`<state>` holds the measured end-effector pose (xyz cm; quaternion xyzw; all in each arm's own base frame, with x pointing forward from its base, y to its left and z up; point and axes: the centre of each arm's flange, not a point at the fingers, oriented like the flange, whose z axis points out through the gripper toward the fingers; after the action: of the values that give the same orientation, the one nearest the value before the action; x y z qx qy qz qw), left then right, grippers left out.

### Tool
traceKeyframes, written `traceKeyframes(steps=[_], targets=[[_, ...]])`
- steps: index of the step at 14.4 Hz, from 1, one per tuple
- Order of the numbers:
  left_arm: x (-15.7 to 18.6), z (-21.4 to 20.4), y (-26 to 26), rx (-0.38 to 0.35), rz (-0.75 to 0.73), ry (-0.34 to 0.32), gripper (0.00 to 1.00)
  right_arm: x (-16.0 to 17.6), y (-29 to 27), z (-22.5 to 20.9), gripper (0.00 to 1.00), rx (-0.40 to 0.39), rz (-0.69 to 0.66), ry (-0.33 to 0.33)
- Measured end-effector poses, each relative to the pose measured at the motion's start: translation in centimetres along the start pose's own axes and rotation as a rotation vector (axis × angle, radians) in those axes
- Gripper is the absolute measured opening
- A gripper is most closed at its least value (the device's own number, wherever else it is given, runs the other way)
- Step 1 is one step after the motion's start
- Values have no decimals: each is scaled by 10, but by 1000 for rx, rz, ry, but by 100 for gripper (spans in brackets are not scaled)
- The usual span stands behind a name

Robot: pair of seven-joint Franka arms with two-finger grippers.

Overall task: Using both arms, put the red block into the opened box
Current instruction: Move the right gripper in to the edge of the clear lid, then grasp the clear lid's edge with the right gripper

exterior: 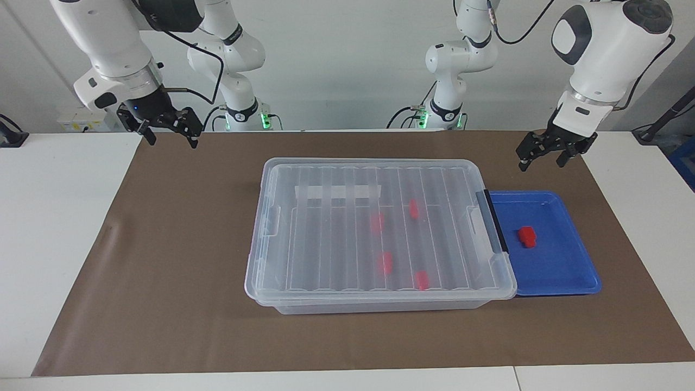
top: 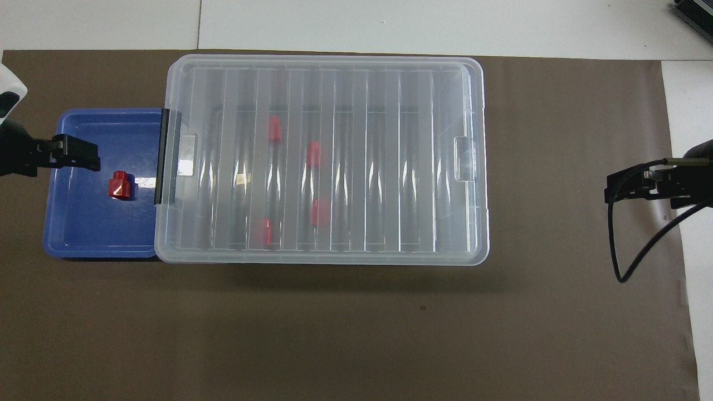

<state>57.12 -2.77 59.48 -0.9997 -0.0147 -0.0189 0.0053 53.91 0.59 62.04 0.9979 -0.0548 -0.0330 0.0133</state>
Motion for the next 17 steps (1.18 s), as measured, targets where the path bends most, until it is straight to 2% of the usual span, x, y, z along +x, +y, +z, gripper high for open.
traceKeyframes(steps=[4, 7, 10, 13, 17], targets=[[0, 0, 0, 0, 0, 0, 100, 2, 0, -1, 100, 2, 0, 17], [0, 0, 0, 0, 0, 0, 100, 12, -8, 3, 100, 13, -10, 88], [0, 0, 0, 0, -4, 0, 100, 30, -33, 32, 100, 39, -43, 154], [0, 0, 1, 0, -6, 0, 100, 53, -70, 63, 100, 86, -78, 196], [0, 0, 1, 0, -6, 0, 100, 73, -134, 112, 100, 98, -133, 228]])
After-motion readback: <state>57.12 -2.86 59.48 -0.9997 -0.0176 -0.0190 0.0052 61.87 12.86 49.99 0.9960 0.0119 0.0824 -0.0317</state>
